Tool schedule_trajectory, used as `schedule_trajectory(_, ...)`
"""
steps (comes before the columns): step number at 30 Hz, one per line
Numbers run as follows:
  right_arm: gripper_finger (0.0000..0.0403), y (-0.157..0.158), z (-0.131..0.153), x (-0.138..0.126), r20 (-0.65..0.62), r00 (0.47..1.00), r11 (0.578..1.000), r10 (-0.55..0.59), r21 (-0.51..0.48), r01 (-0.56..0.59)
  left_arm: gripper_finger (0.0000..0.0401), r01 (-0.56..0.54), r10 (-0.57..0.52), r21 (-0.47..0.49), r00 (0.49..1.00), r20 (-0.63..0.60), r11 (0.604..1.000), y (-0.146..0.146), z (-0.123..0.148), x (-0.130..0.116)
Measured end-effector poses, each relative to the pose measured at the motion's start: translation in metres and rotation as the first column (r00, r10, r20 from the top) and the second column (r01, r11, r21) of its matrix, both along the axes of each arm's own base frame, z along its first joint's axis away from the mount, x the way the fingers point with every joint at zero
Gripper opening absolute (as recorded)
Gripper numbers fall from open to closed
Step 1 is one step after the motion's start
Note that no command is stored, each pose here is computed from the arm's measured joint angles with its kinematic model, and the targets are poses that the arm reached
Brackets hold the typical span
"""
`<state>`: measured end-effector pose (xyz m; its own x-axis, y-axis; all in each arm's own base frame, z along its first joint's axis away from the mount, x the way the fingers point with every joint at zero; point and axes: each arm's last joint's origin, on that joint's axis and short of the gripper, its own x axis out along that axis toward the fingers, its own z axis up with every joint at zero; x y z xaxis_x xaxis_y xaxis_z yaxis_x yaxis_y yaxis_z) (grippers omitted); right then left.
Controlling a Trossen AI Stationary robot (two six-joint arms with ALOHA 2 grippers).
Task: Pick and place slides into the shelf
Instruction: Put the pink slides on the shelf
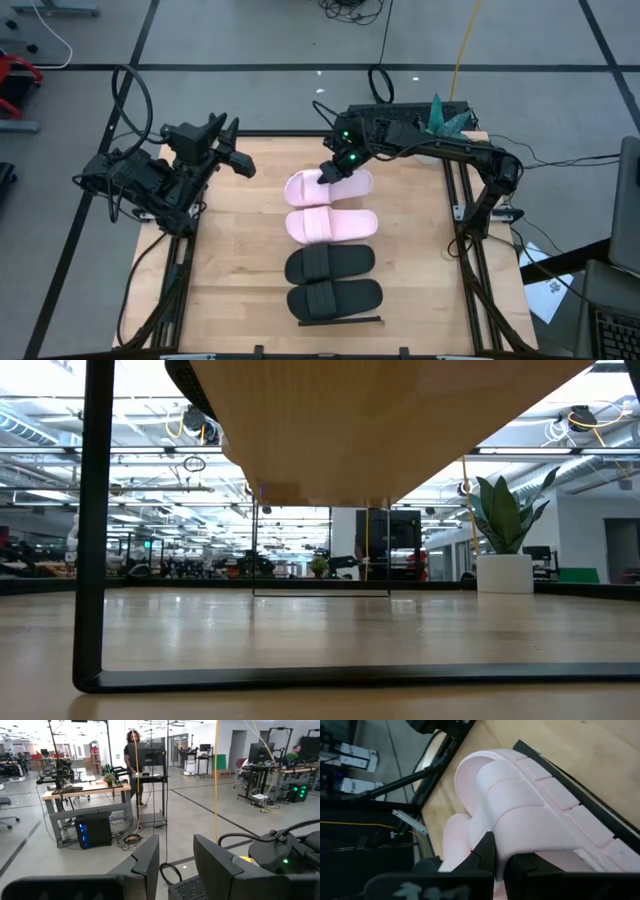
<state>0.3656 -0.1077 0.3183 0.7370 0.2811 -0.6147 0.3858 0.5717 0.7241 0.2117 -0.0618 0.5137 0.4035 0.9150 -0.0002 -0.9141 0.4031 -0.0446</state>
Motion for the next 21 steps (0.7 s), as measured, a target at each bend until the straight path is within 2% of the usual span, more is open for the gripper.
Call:
schedule_trajectory(17,0.0004,0.0079,-0.0044,0.0020,-0.003,1.000,1.000,0.023,0.001,-0.023,0.0120,0.000,0.000,0.000,1.000,0.000,1.000,0.0000,-0.0001,0.0001)
schedule_trajectory(21,0.0017,0.0078,-0.0041,0.0023,0.008,0.999,0.999,0.038,-0.016,-0.038,0.0120,0.000,0.000,0.000,1.000,0.000,1.000,0.0000,-0.0001,0.0001)
